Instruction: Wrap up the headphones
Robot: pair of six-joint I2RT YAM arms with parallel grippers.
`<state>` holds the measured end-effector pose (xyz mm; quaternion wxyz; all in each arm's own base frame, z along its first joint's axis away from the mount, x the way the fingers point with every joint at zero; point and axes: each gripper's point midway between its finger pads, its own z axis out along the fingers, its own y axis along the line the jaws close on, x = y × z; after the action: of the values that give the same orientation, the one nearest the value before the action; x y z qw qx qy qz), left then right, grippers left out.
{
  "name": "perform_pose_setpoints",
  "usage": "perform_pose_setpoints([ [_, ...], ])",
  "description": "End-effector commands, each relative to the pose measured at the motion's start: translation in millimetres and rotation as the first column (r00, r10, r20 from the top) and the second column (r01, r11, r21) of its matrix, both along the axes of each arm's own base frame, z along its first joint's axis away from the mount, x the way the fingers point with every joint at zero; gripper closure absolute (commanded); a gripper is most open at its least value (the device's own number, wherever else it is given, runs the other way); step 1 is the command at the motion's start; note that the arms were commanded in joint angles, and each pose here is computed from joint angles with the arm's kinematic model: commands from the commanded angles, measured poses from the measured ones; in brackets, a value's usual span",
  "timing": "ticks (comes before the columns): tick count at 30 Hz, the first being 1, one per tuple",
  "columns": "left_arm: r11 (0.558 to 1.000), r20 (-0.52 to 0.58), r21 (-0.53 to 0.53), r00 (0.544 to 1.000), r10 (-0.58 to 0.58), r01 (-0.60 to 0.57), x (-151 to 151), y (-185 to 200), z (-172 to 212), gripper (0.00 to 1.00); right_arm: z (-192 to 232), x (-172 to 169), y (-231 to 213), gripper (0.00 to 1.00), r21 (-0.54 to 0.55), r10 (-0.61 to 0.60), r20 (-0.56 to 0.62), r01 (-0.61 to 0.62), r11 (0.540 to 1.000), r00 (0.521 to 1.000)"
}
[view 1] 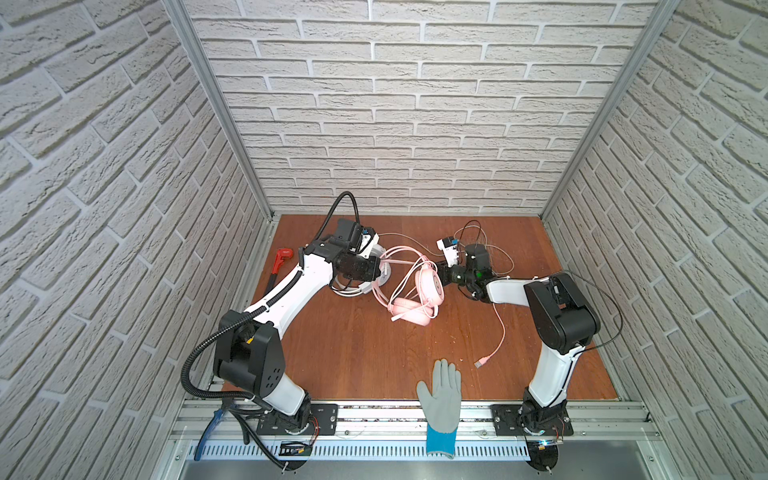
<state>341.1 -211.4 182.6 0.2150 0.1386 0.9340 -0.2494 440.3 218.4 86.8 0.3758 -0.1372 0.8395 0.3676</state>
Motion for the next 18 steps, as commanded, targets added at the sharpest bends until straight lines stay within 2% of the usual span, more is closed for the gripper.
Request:
perform_pose_setpoints([
  [1, 0.996, 0.076, -0.093, 0.997, -0.005, 0.012, 4.4, -6.7, 34.0, 1.00, -6.0, -1.9, -18.8, 0.56, -0.168, -0.051, -0.039, 0.044, 0.985, 0.998],
  [7, 0.996, 0.074, -0.091, 0.997, 0.010, -0.003, 4.9, -1.9, 31.6, 1.00, -12.0, -16.7, -71.4, 0.55, -0.412, -0.192, -0.141, 0.119, 0.903, 0.971],
  [14, 0.996, 0.071, -0.094, 0.997, 0.014, -0.007, 6.1, -0.7, 28.3, 1.00, -7.7, -30.4, -115.8, 0.54, -0.560, -0.321, -0.238, 0.141, 0.817, 0.917],
  [18, 0.995, 0.073, -0.097, 0.997, 0.018, -0.010, 7.4, 0.1, 27.8, 1.00, -11.1, -35.7, -145.3, 0.54, -0.629, -0.430, -0.274, 0.178, 0.757, 0.860],
])
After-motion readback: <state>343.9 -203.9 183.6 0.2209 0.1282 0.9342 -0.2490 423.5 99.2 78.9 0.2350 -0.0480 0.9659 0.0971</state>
